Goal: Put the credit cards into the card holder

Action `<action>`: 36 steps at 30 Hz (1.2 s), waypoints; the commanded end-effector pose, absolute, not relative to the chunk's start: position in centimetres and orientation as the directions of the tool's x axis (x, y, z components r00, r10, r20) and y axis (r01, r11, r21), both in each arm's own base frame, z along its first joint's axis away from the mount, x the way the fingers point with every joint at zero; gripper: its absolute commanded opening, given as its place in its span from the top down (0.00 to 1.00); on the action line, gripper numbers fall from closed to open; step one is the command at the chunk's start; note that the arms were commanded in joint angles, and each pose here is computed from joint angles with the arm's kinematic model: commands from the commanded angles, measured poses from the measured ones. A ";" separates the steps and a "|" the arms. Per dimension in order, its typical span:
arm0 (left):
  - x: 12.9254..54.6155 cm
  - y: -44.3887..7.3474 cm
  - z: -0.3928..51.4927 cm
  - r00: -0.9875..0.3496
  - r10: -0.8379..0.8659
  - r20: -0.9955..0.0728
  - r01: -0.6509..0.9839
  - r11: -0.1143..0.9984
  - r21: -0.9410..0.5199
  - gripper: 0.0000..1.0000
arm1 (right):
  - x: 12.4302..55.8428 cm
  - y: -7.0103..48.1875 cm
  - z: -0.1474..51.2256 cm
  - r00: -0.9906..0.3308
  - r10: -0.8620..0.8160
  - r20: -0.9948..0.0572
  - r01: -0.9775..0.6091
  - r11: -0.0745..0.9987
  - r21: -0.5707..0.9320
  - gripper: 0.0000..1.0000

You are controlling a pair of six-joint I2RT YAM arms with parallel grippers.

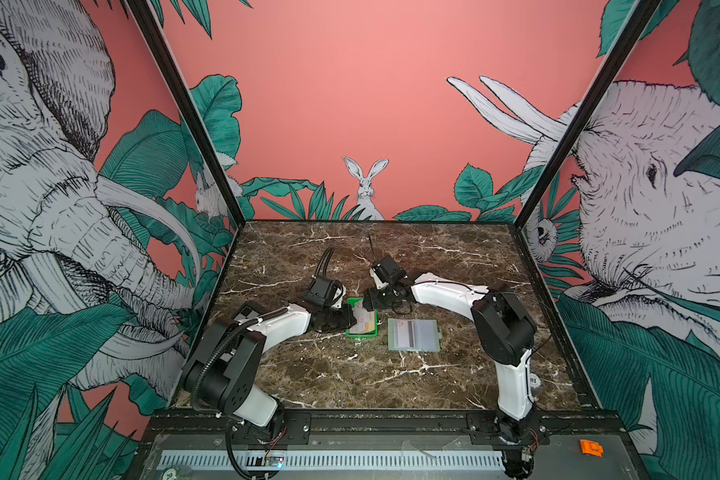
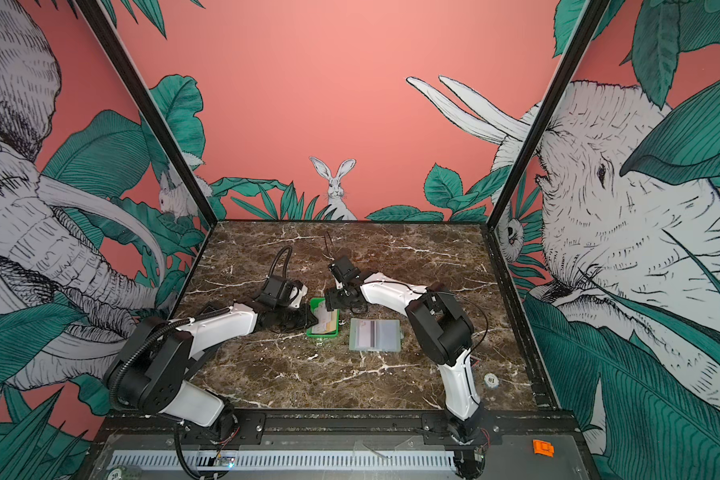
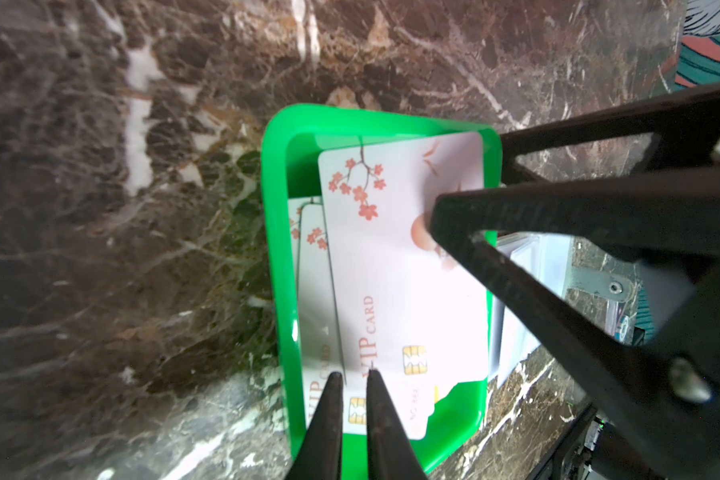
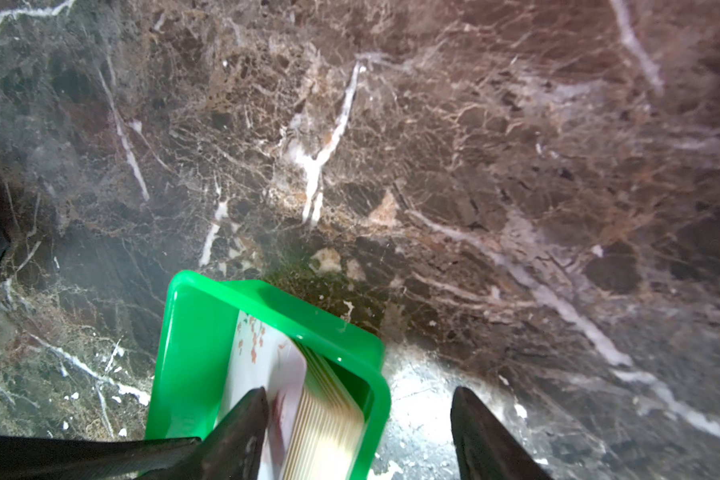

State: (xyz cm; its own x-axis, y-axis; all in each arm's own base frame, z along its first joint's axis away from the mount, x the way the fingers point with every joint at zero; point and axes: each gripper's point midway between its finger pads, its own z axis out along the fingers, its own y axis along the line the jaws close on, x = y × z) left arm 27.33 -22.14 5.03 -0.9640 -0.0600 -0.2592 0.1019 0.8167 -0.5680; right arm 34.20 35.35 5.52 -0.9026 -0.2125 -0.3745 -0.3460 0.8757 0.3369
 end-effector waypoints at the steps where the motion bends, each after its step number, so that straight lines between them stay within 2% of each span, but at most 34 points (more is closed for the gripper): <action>1: 27.4 -22.0 5.0 -0.964 -0.057 -0.258 0.100 0.826 -0.555 0.85 | 33.6 35.0 6.0 -0.903 -0.213 -0.373 -0.349 0.870 0.348 0.31; 15: 27.8 -23.3 4.4 -0.968 -0.048 -0.248 0.104 0.820 -0.563 0.85 | 32.9 34.6 8.0 -0.896 -0.194 -0.399 -0.346 0.868 0.355 0.31; 18: 27.8 -23.3 4.4 -0.968 -0.048 -0.248 0.103 0.820 -0.563 0.85 | 32.8 34.1 8.9 -0.900 -0.164 -0.403 -0.319 0.879 0.354 0.31; 21: 27.7 -23.4 4.4 -0.967 -0.050 -0.249 0.103 0.819 -0.564 0.85 | 32.3 34.3 10.0 -0.913 -0.096 -0.396 -0.273 0.865 0.421 0.32; 23: 27.7 -23.4 4.4 -0.967 -0.050 -0.249 0.103 0.818 -0.566 0.85 | 31.6 34.3 9.9 -0.929 -0.049 -0.366 -0.230 0.853 0.469 0.37; 28: 27.7 -23.5 4.4 -0.967 -0.053 -0.249 0.102 0.815 -0.570 0.85 | 31.0 35.6 10.5 -0.942 0.019 -0.334 -0.187 0.797 0.574 0.64; 36: 27.6 -23.6 4.4 -0.966 -0.061 -0.249 0.098 0.811 -0.577 0.85 | 31.2 37.1 9.1 -0.955 0.025 -0.296 -0.167 0.780 0.603 0.77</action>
